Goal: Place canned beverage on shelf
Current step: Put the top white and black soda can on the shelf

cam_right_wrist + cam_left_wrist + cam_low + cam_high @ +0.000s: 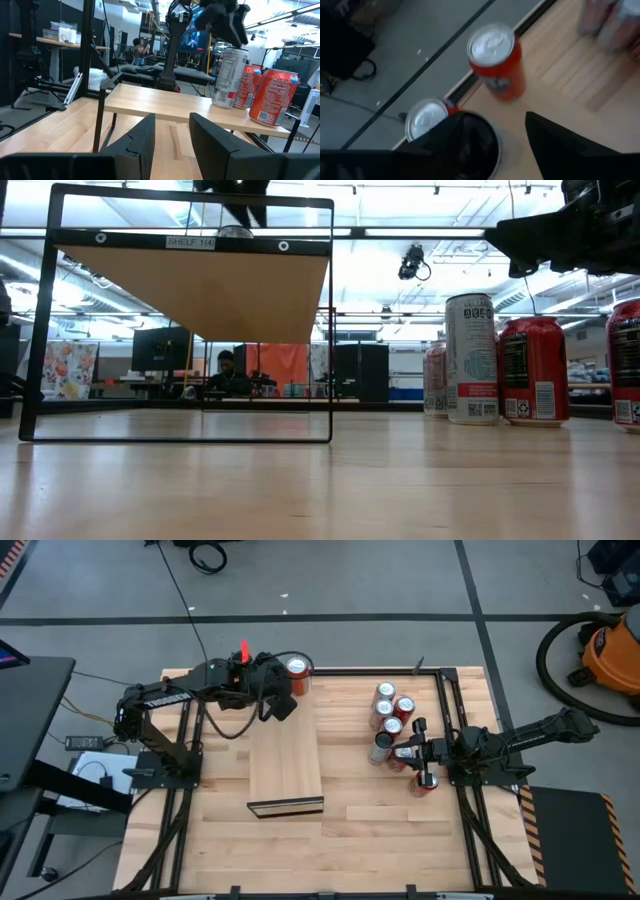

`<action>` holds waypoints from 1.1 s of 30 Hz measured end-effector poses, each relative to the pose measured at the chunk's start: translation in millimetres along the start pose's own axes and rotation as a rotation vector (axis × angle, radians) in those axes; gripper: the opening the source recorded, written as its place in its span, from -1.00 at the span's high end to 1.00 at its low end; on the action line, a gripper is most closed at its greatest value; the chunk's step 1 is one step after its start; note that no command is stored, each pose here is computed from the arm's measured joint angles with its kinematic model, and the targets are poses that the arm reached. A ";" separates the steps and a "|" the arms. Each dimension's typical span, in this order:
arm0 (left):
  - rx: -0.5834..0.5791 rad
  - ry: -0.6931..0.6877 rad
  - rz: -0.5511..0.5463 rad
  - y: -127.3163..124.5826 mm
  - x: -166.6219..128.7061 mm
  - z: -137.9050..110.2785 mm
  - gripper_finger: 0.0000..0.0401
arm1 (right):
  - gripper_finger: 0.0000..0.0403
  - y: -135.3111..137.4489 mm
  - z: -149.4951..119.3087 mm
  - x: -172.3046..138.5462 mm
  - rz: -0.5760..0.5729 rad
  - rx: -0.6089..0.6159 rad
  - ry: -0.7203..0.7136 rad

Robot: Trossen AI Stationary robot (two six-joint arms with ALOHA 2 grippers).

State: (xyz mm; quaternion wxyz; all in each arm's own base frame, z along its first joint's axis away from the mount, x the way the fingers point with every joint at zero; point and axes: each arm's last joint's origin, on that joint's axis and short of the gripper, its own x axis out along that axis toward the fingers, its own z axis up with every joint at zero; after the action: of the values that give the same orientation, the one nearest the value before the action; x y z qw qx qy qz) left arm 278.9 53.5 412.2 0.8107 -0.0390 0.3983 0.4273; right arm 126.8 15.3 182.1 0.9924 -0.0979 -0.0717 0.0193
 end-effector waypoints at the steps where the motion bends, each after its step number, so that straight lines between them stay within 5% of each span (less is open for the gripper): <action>1: 0.001 -0.018 -0.009 0.9 -3.1 2.8 -0.20 | 0.35 0.0 0.0 0.0 0.000 0.000 0.000; 7: 0.084 -0.055 -0.027 11.2 -19.8 11.7 -0.23 | 0.35 0.0 -0.1 0.0 0.000 0.003 0.001; 15: 0.209 0.123 -0.138 26.5 -16.2 3.5 -0.18 | 0.35 0.1 -0.4 0.0 0.001 0.003 0.004; 26: 0.267 0.122 -0.169 34.9 -8.8 8.4 -0.70 | 0.35 0.1 -0.5 0.0 0.002 0.007 0.005; 33: 0.428 0.048 -0.201 27.7 -12.1 12.0 -0.75 | 0.35 0.2 -0.6 0.0 0.002 0.007 0.006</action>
State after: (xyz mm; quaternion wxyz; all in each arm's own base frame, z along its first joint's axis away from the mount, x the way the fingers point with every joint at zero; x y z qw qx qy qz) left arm 262.3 67.9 436.2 0.8292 0.0843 0.4932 0.2492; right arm 126.9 15.3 181.5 0.9929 -0.0947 -0.0684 0.0201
